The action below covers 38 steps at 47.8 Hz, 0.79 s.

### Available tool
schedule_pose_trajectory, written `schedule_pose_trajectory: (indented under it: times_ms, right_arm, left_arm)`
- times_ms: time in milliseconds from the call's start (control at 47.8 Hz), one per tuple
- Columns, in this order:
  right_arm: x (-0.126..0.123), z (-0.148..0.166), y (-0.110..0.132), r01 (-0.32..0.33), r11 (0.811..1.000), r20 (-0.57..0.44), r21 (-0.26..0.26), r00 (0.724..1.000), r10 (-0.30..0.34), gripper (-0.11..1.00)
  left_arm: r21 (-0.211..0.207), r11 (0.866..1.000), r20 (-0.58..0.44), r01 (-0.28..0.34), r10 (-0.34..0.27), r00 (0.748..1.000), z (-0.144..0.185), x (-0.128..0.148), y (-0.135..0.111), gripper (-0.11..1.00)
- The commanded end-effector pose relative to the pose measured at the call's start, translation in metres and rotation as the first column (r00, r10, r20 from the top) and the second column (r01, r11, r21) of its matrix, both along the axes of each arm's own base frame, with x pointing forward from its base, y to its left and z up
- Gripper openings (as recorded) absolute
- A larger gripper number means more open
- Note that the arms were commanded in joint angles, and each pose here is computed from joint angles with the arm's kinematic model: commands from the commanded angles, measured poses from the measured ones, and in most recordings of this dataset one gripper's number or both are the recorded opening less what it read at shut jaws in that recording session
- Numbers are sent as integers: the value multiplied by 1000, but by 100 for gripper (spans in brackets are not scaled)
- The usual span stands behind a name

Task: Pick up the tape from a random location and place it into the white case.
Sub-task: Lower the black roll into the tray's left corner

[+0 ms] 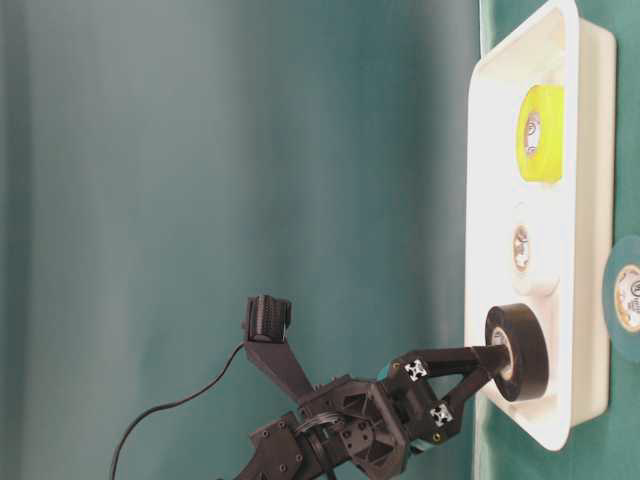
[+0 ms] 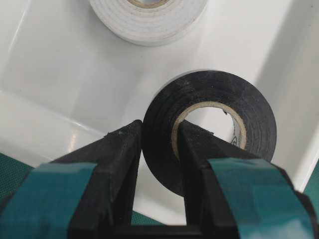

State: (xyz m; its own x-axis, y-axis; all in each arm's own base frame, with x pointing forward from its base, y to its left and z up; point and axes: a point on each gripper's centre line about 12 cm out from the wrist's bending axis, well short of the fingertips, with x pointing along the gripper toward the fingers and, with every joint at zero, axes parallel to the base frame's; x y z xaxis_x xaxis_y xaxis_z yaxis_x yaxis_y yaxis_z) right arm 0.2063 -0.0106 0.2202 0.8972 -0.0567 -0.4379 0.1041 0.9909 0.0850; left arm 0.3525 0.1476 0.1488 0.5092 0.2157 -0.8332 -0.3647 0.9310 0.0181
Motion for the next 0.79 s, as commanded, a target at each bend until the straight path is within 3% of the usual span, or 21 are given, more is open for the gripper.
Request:
schedule_pose_trajectory:
  times_ms: [0,481,544,690,774]
  right_arm:
    - [5,11,-1,2,1000,32,-1,999,-2,87]
    - [5,11,-1,3,1000,29,-1,1000,-2,87]
    - [5,11,-1,3,1000,29,-1,1000,-2,87]
    - [5,11,-1,3,1000,29,-1,1000,-2,87]
    - [5,11,-1,3,1000,29,-1,1000,-2,87]
  left_arm:
    - [14,1000,29,-1,0,1000,10,3,2,19]
    - [25,1000,42,9,-10,999,12,5,3,20]
    - [27,1000,44,10,-11,999,12,5,3,31]
    - [30,999,37,19,-20,999,11,4,2,76]
    - [39,999,33,31,-33,999,12,5,2,94]
